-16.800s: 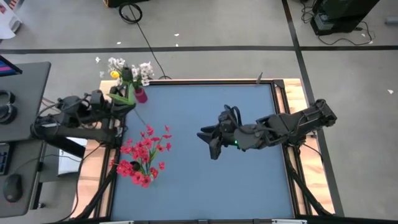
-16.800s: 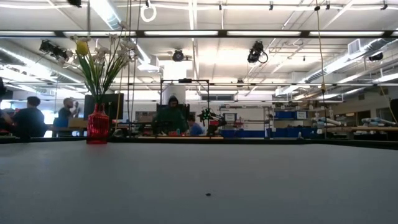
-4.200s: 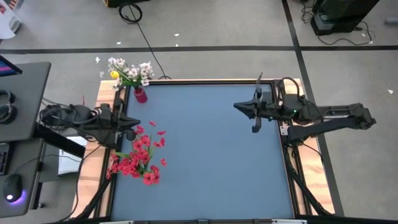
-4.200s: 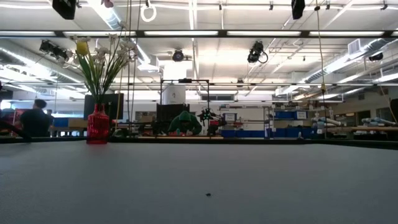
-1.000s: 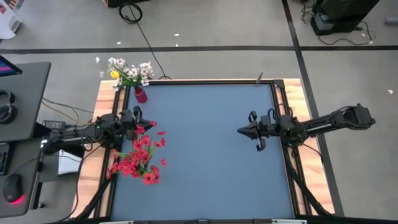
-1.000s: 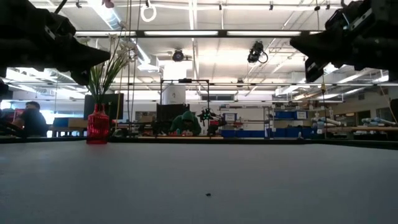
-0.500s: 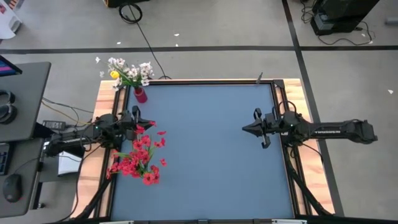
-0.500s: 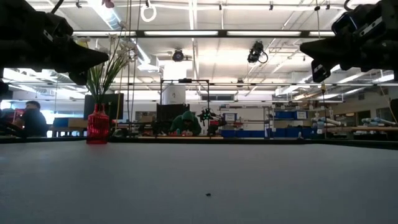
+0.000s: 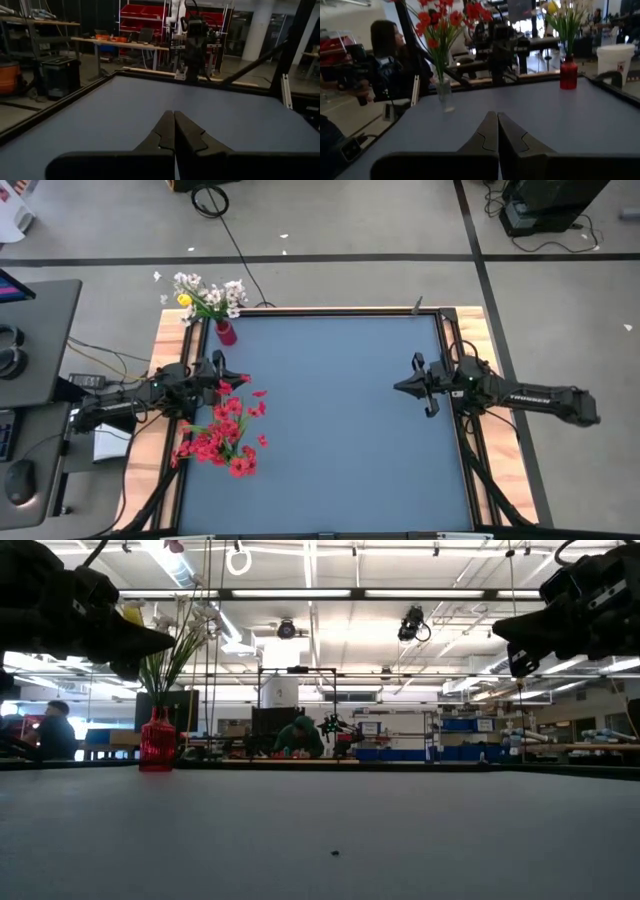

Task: Sort flowers into vase by color
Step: Return to Home Position

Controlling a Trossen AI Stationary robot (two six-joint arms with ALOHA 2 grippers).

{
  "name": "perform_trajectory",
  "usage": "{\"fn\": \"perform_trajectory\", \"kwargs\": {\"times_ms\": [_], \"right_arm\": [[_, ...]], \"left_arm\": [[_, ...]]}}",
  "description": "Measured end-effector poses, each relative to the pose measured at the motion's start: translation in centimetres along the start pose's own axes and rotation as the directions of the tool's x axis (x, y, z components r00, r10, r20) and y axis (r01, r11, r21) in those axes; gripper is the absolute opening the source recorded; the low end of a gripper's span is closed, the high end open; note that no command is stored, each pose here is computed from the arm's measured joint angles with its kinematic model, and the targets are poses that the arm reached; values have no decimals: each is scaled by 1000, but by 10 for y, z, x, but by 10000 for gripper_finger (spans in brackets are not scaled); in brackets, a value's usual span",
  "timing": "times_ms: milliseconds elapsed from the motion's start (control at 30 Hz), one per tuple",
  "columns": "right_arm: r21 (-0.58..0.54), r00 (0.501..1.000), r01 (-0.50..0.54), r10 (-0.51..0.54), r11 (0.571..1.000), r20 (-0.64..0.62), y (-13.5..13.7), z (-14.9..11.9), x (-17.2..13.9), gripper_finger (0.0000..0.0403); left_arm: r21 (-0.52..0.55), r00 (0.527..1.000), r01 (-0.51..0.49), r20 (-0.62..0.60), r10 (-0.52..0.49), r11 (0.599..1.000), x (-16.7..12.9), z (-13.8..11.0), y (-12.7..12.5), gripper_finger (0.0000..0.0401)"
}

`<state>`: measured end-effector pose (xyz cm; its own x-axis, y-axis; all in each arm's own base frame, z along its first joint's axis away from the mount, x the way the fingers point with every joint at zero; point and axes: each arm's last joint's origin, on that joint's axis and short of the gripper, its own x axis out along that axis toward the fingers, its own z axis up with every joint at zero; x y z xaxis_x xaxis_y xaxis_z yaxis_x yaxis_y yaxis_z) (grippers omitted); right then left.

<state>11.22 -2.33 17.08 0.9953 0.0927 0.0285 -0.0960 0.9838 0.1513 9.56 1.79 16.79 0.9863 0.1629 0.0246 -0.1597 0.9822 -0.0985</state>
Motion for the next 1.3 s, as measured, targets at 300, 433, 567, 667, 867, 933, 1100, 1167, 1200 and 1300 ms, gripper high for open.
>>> {"fn": "perform_trajectory", "kwargs": {"times_ms": [300, 433, 567, 667, 867, 933, 1100, 1167, 1200, 1300], "right_arm": [[2, 998, 10, -10, 1000, -59, -5, -5, -4, 0], [-27, 996, 23, -25, 999, -80, -6, -8, -5, 0], [-40, 998, 25, -27, 999, -59, -7, -5, -8, 0], [-46, 999, 33, -35, 998, -38, -8, -3, -13, 0], [-79, 996, 89, -87, 993, 31, -13, 3, -23, 0], [-105, 992, 124, -120, 987, 48, -14, 4, -25, 0], [-141, 968, 247, -241, 959, 65, -20, 4, -31, 0], [-148, 967, 251, -242, 957, 74, -21, 5, -32, 0], [-153, 971, 237, -227, 959, 76, -20, 6, -32, 0], [-162, 979, 197, -186, 967, 84, -19, 7, -33, 0]], "left_arm": [[43, 1000, 0, -3, 0, 999, 0, 0, 0, 0], [44, 1000, 0, -6, 1, 999, 0, -1, 0, 0], [59, 1000, -8, -7, 8, 998, 0, -1, 0, 0], [63, 1000, -11, -8, 11, 998, 0, -1, 0, 0], [63, 1000, -13, -8, 13, 998, 0, -1, 0, 0], [66, 1000, -14, -9, 15, 998, 0, -1, 1, 0], [68, 1000, -14, -9, 15, 998, 0, -1, 1, 0], [70, 1000, -14, -9, 15, 997, 0, -1, 1, 0], [74, 1000, -14, -9, 15, 997, 0, -1, 1, 0], [84, 1000, -15, -9, 16, 996, 0, -1, 1, 0]]}}
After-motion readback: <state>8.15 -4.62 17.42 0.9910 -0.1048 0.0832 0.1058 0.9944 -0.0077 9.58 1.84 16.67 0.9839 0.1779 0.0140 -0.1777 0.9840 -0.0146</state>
